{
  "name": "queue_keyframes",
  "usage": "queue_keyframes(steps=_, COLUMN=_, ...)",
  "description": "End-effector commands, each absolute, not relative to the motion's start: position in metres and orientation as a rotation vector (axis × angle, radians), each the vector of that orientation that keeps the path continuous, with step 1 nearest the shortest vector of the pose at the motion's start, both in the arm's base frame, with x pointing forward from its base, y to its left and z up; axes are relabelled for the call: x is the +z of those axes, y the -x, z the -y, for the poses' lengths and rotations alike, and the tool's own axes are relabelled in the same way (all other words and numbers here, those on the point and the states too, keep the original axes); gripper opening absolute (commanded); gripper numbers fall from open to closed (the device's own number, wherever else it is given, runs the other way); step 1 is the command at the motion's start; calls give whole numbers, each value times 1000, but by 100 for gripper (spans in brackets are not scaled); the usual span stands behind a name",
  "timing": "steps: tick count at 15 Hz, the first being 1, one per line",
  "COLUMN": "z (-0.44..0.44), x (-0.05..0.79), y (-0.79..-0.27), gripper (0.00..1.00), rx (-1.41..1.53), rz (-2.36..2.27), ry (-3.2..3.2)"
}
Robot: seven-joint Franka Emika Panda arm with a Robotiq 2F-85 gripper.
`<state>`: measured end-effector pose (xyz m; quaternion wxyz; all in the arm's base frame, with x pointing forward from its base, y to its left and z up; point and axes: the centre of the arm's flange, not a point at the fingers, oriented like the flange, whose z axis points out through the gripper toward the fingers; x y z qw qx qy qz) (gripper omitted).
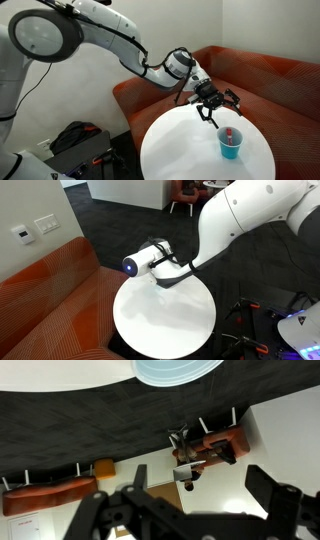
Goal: Put the red marker in the light blue cup
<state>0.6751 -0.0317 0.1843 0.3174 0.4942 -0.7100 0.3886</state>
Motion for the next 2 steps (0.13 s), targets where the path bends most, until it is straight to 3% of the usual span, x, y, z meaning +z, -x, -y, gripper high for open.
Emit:
queue_keyframes(steps=1, z=31, x=182, y=-675, gripper=100, rx=1021, rz=1866, ry=-1302)
queue_keyframes(steps=2, z=31, x=181, y=-675, gripper=100, rx=1020, rz=1864, ry=-1303)
